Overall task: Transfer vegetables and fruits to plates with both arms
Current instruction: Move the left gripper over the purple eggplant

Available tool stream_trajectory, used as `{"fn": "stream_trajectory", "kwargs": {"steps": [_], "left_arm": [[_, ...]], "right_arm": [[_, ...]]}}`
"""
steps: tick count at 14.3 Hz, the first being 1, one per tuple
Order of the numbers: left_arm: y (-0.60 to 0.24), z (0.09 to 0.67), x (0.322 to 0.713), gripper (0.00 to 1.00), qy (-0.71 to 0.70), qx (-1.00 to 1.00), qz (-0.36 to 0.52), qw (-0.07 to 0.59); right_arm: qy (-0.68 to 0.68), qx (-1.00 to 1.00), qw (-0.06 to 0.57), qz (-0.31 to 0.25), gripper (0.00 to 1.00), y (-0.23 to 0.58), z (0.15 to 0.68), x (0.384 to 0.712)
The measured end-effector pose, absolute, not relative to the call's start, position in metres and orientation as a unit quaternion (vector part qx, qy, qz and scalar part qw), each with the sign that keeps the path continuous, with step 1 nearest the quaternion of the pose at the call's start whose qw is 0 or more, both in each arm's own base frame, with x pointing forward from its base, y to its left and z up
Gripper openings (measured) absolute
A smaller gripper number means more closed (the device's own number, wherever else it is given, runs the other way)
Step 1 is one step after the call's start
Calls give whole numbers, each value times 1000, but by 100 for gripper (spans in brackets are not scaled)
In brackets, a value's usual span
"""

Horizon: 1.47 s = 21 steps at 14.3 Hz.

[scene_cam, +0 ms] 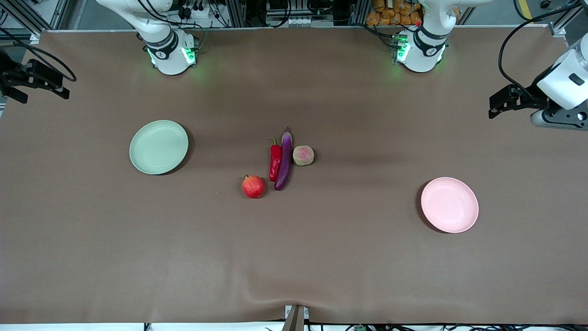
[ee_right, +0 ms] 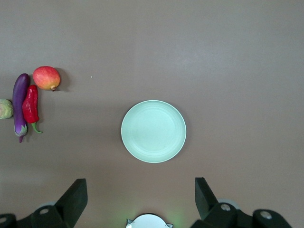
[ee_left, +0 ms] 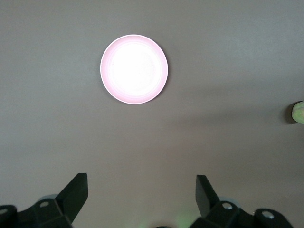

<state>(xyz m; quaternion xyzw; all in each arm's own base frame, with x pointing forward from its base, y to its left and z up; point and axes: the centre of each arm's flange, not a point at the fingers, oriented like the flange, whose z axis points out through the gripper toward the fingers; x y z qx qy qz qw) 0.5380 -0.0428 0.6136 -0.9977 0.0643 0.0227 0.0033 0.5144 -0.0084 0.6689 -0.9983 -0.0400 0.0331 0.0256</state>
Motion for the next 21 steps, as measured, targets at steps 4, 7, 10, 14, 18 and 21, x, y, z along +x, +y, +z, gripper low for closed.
{"fn": "stream_trajectory", "kwargs": {"steps": [4, 7, 10, 14, 18, 21], "left_arm": [[-50, 614, 537, 100, 71, -997, 23, 4], [-45, 609, 540, 100, 48, -998, 27, 4], [-61, 587, 556, 100, -17, -999, 45, -11], [-154, 538, 587, 100, -57, -995, 75, -23], [-264, 477, 594, 100, -60, -995, 80, -18], [-339, 432, 573, 100, -17, -996, 92, -4]], "right_arm": [[-44, -998, 26, 34, 100, -4, 669, 514], [-44, -998, 26, 33, 100, -4, 669, 514], [-44, -998, 26, 34, 100, -4, 669, 514], [-42, -998, 26, 35, 100, -6, 669, 514], [-41, -998, 26, 36, 100, -8, 668, 515], [-40, -998, 26, 36, 100, -9, 667, 515]]}}
